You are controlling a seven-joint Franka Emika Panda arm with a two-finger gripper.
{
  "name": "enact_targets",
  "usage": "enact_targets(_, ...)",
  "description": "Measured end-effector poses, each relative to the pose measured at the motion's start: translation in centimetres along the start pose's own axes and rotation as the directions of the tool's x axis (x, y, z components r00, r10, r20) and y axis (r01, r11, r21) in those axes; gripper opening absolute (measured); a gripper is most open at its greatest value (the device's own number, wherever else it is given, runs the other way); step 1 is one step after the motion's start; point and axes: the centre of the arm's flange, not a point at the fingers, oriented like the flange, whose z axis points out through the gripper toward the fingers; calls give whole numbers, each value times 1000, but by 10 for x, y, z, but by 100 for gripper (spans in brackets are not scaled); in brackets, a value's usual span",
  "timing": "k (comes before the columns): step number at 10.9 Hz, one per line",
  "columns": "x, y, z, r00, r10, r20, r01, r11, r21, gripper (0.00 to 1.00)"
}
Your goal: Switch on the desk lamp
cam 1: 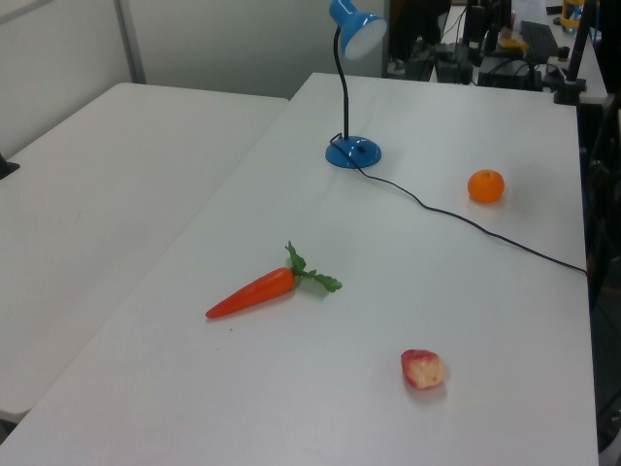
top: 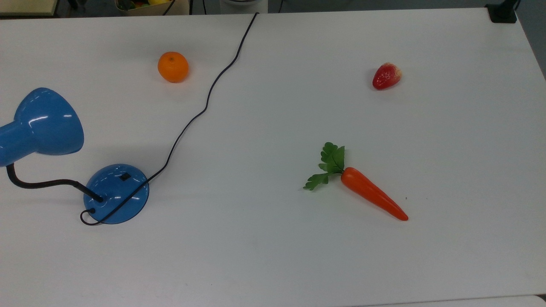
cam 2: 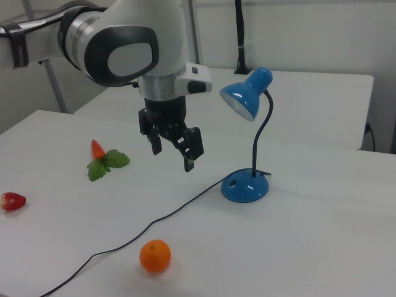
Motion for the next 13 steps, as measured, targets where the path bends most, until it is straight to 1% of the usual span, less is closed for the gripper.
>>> enact_targets(8,0,0,0,1000,0,0,0,1000,0,100)
enact_targets(9,0,0,0,1000,0,0,0,1000,0,100)
enact_targets(10,0,0,0,1000,0,0,0,1000,0,96)
enact_targets(11,0,0,0,1000,0,-1,0,1000,0,80)
enact_targets(13,0,1,-1,1000,3,-2,-3,1000,5,46)
